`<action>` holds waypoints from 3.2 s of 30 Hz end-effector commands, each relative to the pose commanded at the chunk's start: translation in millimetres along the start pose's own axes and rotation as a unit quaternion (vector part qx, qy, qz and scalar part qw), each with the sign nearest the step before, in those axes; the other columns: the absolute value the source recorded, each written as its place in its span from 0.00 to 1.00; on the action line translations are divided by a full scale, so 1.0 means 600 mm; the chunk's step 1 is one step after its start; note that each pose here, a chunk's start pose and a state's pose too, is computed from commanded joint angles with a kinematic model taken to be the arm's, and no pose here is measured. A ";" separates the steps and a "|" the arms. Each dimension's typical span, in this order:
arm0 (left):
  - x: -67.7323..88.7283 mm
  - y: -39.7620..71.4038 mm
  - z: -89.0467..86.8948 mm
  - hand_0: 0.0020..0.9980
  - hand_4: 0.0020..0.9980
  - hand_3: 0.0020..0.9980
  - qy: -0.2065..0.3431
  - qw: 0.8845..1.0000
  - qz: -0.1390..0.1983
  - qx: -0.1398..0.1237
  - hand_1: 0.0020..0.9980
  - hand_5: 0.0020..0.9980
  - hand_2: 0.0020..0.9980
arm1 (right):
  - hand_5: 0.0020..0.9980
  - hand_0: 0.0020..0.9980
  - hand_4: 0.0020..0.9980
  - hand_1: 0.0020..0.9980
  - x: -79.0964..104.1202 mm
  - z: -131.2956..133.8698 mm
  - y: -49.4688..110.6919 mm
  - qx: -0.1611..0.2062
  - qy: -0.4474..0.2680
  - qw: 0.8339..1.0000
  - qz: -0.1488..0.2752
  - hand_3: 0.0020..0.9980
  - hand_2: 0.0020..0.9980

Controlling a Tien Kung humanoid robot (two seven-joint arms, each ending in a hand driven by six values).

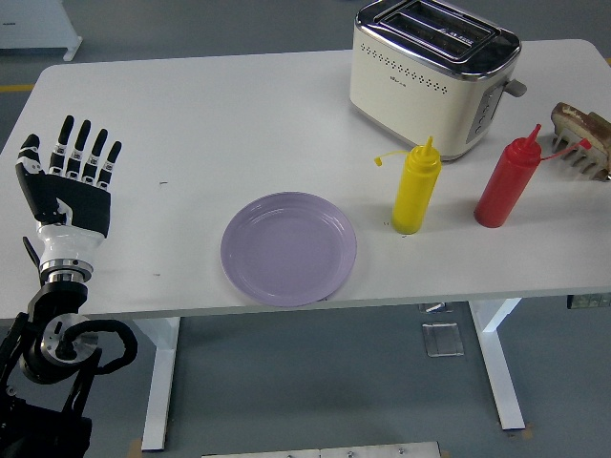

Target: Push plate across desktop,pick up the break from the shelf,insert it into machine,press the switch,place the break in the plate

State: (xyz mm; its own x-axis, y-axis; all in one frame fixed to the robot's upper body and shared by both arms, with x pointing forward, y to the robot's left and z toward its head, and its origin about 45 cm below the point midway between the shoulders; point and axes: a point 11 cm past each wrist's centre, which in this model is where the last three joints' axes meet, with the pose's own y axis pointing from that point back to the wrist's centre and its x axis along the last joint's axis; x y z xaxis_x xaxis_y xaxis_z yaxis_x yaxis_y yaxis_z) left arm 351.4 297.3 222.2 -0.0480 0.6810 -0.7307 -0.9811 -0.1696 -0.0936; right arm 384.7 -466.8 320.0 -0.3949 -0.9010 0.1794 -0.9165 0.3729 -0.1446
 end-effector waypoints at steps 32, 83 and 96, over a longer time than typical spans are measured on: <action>0.017 0.000 0.028 0.84 0.57 0.83 -0.010 1.000 0.011 -0.017 0.85 1.00 0.87 | 0.37 0.84 0.71 0.81 -0.119 -0.014 -0.051 -0.080 0.502 0.832 -0.222 0.86 0.83; 0.012 -0.002 0.017 0.84 0.56 0.83 -0.007 1.000 0.007 -0.009 0.84 1.00 0.87 | 0.38 0.58 0.66 0.59 -0.137 0.048 -0.091 -0.163 0.603 0.754 -0.201 0.68 0.58; 0.012 -0.002 0.016 0.84 0.56 0.82 -0.007 1.000 0.008 -0.008 0.84 1.00 0.87 | 0.19 0.41 0.37 0.44 -0.140 0.037 -0.097 -0.126 0.607 0.766 -0.169 0.53 0.47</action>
State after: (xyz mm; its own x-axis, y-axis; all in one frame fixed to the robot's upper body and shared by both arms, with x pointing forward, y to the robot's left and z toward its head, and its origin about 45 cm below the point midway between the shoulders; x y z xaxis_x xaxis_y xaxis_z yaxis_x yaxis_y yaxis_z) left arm 350.4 309.4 223.7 -0.0659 0.6885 -0.7222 -0.9769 -0.1920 -0.0939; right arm 472.7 -417.8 291.9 0.2403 -0.1429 0.9601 -0.9018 0.3333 0.2753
